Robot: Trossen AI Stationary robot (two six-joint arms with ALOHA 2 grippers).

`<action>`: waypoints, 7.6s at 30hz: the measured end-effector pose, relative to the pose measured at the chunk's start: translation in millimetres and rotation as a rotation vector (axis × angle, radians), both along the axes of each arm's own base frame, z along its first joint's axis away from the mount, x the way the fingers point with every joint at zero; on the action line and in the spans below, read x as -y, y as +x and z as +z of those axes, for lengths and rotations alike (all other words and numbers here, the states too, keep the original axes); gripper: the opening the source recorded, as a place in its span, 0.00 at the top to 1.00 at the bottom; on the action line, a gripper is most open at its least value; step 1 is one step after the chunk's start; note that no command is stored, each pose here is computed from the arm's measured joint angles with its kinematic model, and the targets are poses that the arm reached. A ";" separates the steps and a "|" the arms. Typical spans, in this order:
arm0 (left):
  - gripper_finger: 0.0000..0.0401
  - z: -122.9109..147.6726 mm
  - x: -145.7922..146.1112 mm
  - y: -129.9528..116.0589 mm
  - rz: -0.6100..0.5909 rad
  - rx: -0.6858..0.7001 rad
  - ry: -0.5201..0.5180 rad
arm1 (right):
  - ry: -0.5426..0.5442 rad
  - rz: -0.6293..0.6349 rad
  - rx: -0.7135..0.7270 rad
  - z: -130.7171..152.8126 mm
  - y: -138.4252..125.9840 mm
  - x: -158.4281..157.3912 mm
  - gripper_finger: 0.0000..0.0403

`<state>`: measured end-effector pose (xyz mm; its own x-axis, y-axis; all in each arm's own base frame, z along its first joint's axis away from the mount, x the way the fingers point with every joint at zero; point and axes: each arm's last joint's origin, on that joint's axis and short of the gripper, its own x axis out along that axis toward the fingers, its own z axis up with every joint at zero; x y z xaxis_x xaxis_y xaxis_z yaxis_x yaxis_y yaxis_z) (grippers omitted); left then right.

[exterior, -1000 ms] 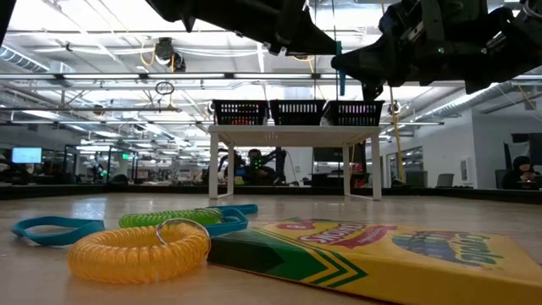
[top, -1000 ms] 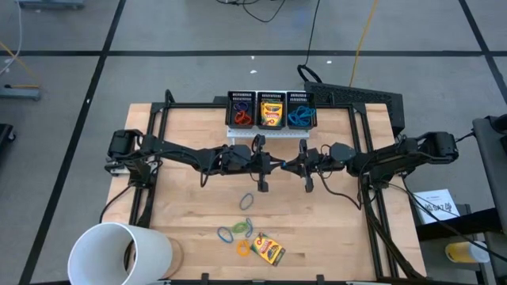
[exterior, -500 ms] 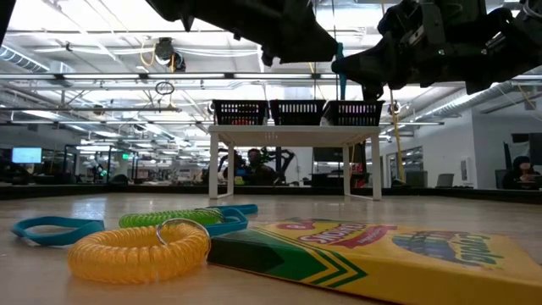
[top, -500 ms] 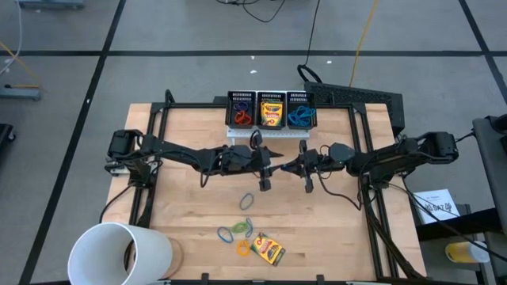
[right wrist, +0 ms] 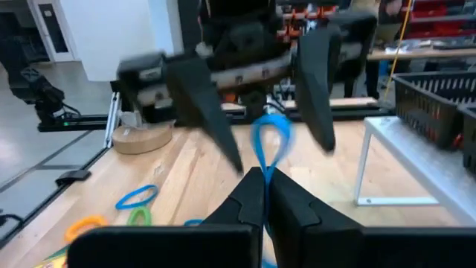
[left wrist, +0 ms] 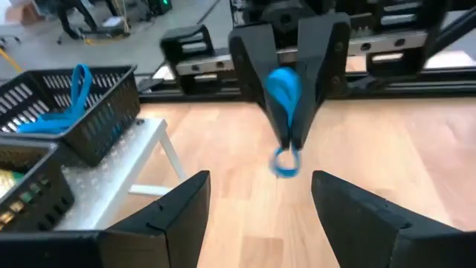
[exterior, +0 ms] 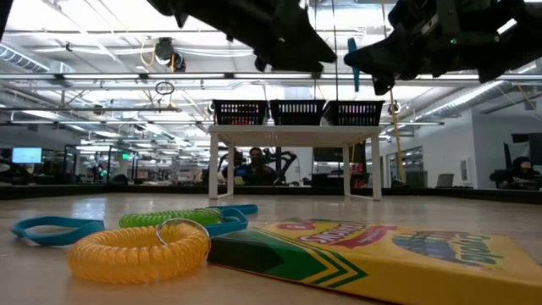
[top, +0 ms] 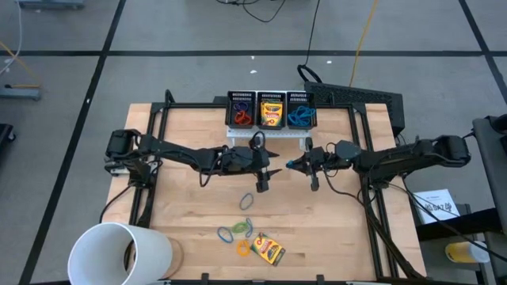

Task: Pick & Place Office Desk Supplies
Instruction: Put the blue rubber band into the right black bin on the shelf

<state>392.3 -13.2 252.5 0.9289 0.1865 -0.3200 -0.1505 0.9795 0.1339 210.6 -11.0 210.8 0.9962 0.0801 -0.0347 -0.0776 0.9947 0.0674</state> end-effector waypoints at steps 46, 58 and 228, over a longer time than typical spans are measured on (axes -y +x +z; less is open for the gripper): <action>0.39 2.1 -25.2 -154.7 0.375 0.182 -0.129 | -0.050 -0.642 -0.119 71.0 -14.5 115.0 1.00; 0.39 2.3 -25.2 -154.7 0.380 0.192 -0.150 | 0.048 -0.710 -0.179 54.3 -12.9 135.9 0.90; 0.99 -59.2 76.5 -114.7 -0.035 -0.146 -0.055 | -0.073 0.133 -0.208 39.4 -20.9 20.7 0.68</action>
